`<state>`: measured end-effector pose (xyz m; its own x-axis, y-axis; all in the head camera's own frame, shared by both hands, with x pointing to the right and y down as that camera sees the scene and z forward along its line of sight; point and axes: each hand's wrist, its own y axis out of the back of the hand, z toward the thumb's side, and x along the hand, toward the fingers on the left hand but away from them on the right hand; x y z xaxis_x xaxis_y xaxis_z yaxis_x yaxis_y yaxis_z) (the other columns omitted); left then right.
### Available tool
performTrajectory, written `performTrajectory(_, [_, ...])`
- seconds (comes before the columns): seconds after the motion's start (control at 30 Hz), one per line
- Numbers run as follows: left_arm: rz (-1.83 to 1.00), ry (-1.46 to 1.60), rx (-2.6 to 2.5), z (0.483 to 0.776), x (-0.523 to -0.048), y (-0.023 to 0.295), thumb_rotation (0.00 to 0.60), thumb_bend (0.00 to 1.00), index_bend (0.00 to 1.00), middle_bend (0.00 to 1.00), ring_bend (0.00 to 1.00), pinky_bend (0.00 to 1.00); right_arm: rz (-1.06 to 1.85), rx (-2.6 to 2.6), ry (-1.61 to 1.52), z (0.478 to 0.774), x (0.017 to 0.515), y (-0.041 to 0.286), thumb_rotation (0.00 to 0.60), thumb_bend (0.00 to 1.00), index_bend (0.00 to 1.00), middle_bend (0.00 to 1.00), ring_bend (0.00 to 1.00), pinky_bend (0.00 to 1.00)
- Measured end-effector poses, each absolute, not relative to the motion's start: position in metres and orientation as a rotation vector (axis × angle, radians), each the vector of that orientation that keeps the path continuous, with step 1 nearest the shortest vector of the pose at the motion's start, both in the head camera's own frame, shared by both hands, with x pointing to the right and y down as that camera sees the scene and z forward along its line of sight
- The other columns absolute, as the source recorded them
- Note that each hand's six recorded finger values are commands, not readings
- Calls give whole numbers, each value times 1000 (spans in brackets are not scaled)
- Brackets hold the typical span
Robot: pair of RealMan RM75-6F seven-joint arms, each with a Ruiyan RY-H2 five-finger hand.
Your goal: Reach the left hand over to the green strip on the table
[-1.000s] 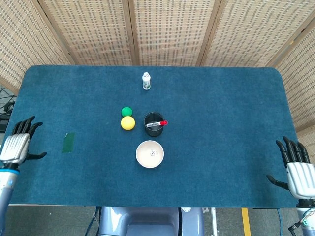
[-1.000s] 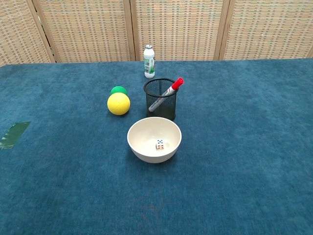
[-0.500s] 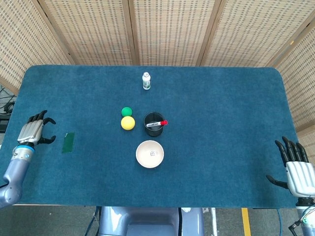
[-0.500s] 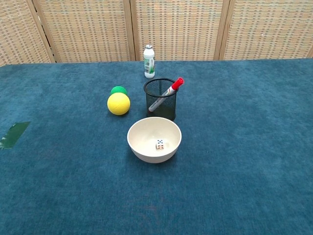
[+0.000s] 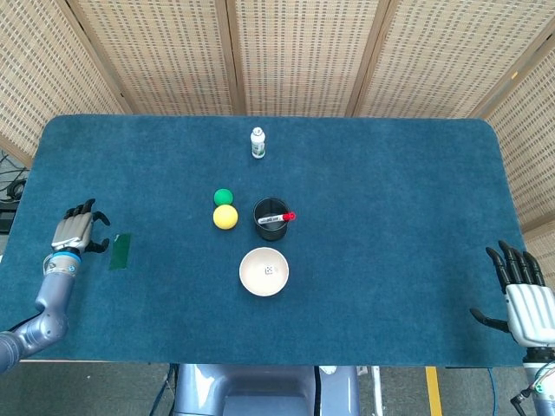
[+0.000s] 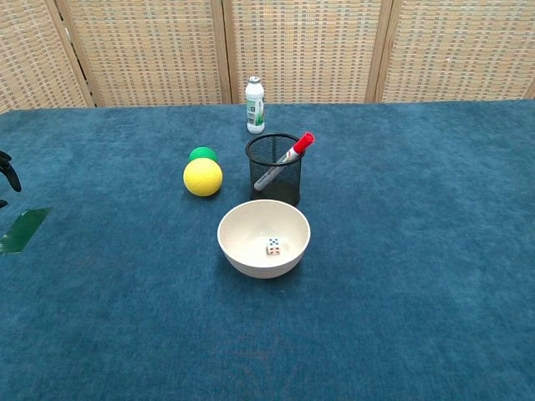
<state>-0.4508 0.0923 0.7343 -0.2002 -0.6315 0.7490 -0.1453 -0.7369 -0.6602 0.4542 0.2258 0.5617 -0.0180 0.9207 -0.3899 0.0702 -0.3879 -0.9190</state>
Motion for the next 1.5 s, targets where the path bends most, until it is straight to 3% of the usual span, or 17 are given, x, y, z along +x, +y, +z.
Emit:
performTrajectory(0.9, [-2081,800,-1697,751,-432,94,600,420,363,0,0,0,1503,-1543,-1071,563,457,225,600,0,0,0,0,0])
performTrajectory(1.5, [-2098,740,-1731,744,-425,108,600,421,379,0,0,0,1507,-1545,-1076,564,458,225,600,0,0,0,0,0])
